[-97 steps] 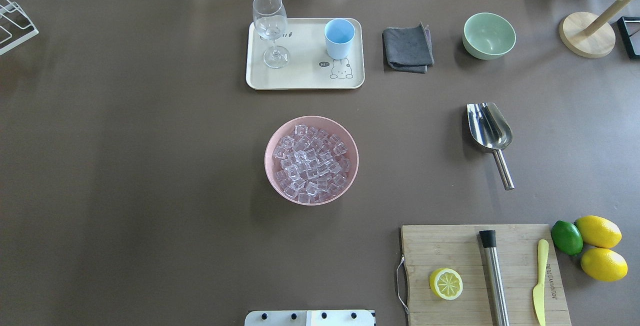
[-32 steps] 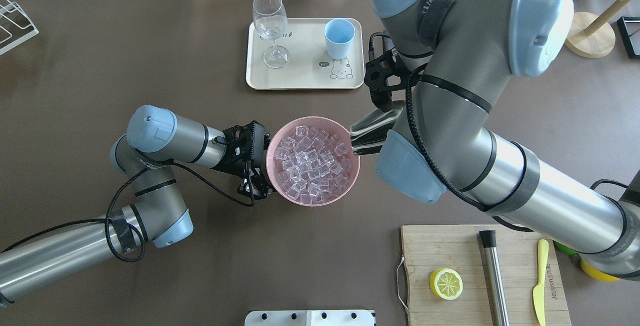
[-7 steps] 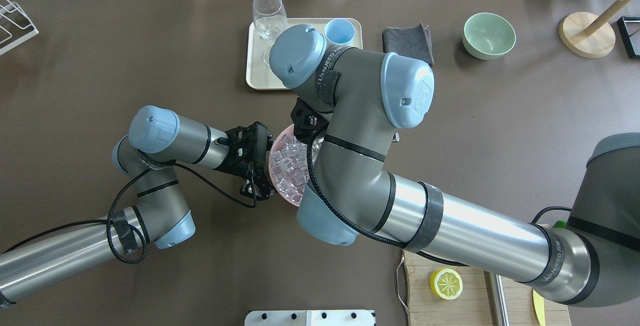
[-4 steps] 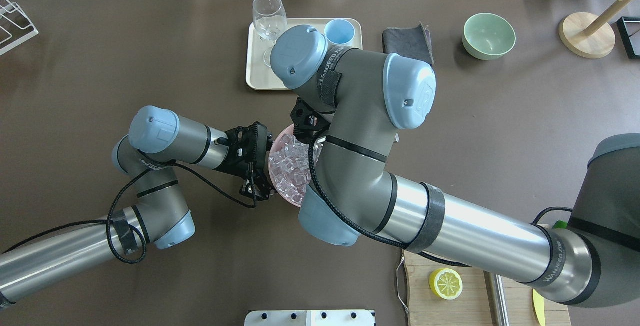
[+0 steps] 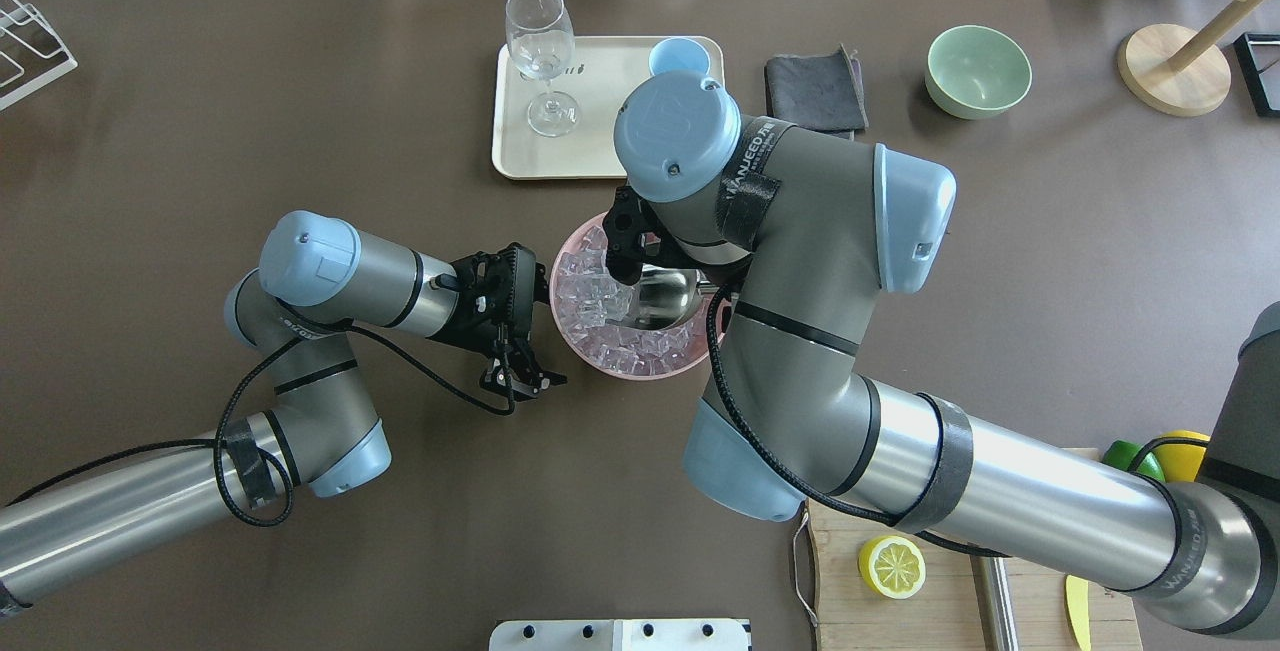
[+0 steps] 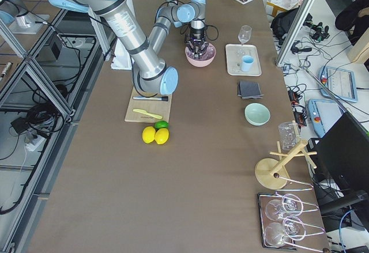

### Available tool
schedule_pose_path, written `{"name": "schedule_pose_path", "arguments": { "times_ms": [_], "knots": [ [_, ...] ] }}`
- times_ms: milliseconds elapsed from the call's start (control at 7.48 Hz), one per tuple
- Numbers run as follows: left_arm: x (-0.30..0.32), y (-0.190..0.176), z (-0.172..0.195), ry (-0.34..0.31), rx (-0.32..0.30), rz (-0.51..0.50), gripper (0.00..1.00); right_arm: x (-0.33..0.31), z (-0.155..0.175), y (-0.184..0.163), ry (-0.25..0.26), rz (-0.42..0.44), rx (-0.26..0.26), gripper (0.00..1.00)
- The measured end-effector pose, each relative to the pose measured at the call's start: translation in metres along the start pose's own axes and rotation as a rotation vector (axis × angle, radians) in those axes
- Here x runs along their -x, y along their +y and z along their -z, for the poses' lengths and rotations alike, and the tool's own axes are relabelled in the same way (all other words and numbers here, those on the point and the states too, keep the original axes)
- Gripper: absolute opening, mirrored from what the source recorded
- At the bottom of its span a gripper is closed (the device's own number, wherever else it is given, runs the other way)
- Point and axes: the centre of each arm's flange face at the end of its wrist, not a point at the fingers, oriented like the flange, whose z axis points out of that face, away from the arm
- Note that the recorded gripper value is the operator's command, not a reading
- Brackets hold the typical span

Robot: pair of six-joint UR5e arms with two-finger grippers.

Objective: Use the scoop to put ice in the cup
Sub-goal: 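Drag the scoop through the ice cubes and lift it filled with the right gripper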

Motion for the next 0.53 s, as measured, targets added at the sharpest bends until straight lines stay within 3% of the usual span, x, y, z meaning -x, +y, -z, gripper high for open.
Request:
{"name": "schedule_pose_path", "arguments": {
  "times_ms": [535],
  "knots": [
    [0.008,0.006,0.002,-0.003,0.034,0.022,0.99,0.008,-0.010,0.018,-0.003,-0.053,-0.120,0.00]
  ]
}}
